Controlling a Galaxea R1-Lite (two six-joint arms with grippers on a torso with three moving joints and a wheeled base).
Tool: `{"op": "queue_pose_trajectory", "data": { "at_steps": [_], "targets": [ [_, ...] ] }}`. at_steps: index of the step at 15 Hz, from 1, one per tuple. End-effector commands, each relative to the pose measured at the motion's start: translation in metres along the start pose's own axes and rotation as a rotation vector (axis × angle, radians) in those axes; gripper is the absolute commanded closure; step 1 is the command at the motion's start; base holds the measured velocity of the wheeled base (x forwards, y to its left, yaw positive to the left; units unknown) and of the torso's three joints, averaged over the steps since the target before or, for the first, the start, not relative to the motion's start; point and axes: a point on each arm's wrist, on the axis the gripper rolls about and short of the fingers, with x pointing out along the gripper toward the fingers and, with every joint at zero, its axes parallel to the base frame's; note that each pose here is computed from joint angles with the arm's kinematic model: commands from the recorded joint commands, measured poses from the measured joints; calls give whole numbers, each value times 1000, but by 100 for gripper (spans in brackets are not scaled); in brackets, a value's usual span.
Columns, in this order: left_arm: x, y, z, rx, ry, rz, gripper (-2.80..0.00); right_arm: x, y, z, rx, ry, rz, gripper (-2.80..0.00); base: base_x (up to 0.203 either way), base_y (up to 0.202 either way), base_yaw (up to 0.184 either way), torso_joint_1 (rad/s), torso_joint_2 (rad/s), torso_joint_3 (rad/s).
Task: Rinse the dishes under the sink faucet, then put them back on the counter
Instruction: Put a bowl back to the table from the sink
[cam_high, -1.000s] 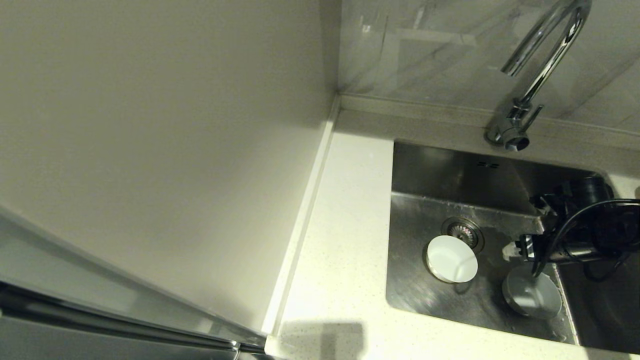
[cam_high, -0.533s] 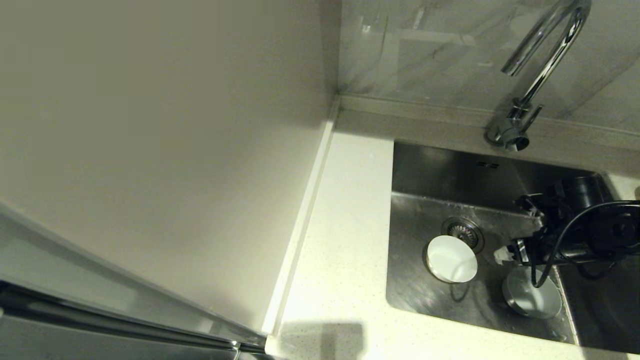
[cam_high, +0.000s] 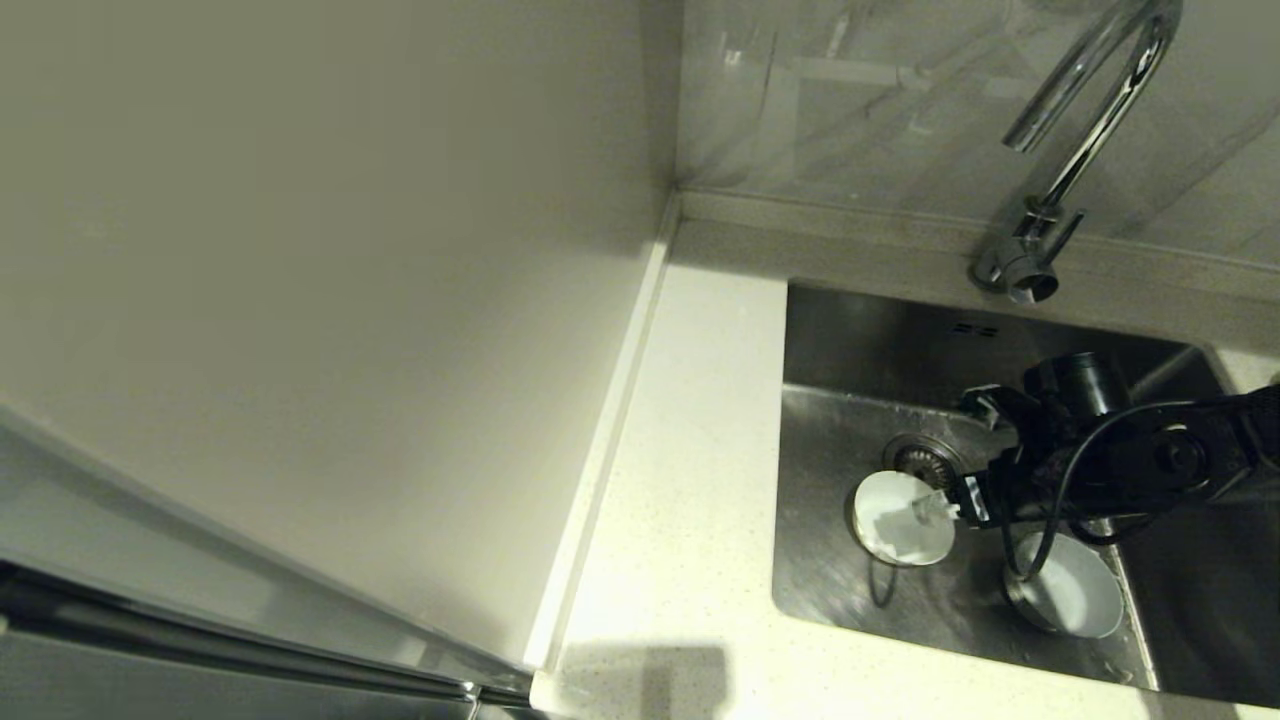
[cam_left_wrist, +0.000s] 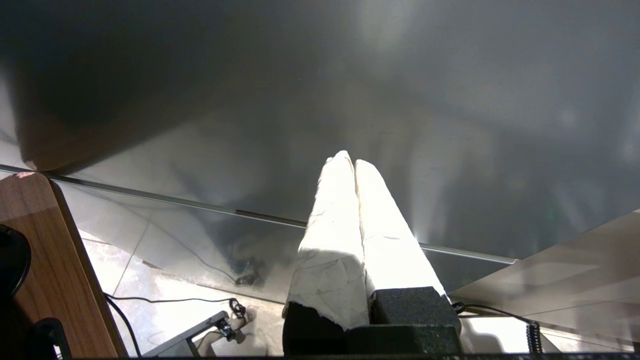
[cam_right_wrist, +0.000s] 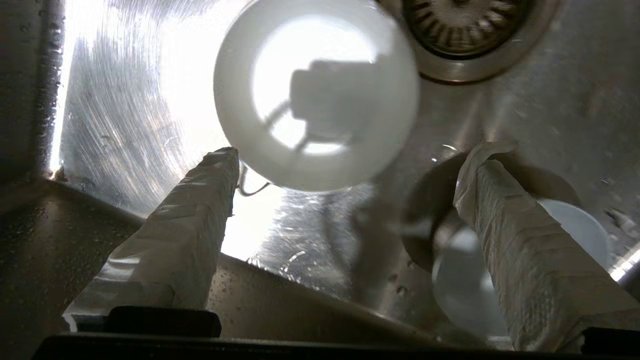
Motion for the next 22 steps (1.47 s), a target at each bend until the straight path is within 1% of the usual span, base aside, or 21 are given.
{"op": "queue_pose_trajectory", "data": {
  "at_steps": [1, 2, 3, 4, 5, 7, 12, 15, 16, 18, 20, 22],
  "targets": [
    [0, 0, -1, -1, 3, 0, 0, 34, 5, -4, -12, 46, 18, -280, 0, 0, 0, 0, 0, 0],
    [0, 0, -1, -1, 3, 0, 0, 49, 6, -3, -24, 21, 14, -280, 0, 0, 0, 0, 0, 0],
    [0, 0, -1, -1, 3, 0, 0, 62, 8, 0, -52, -31, -5, -280, 0, 0, 0, 0, 0, 0],
    [0, 0, -1, -1, 3, 0, 0, 73, 9, 0, -83, -57, -34, -280, 0, 0, 0, 0, 0, 0],
    [0, 0, -1, -1, 3, 0, 0, 82, 10, -4, -102, -48, -58, -280, 0, 0, 0, 0, 0, 0],
    [0, 0, -1, -1, 3, 0, 0, 90, 9, -4, -106, -40, -96, -280, 0, 0, 0, 0, 0, 0],
    [0, 0, -1, -1, 3, 0, 0, 87, 6, 9, -103, -73, -157, -280, 0, 0, 0, 0, 0, 0],
    [0, 0, -1, -1, 2, 0, 0, 87, 5, 12, -101, -74, -175, -280, 0, 0, 0, 0, 0, 0],
    [0, 0, -1, -1, 3, 0, 0, 88, 5, 13, -100, -76, -189, 0, 0, 0, 0, 0, 0, 0],
    [0, 0, -1, -1, 3, 0, 0, 91, 5, 11, -105, -66, -190, 0, 0, 0, 0, 0, 0, 0],
    [0, 0, -1, -1, 3, -1, 0, 97, 6, 2, -128, -6, -179, 0, 0, 0, 0, 0, 0, 0],
    [0, 0, -1, -1, 3, 0, 0, 101, 6, 0, -139, 8, -176, 0, 0, 0, 0, 0, 0, 0]
  ]
}}
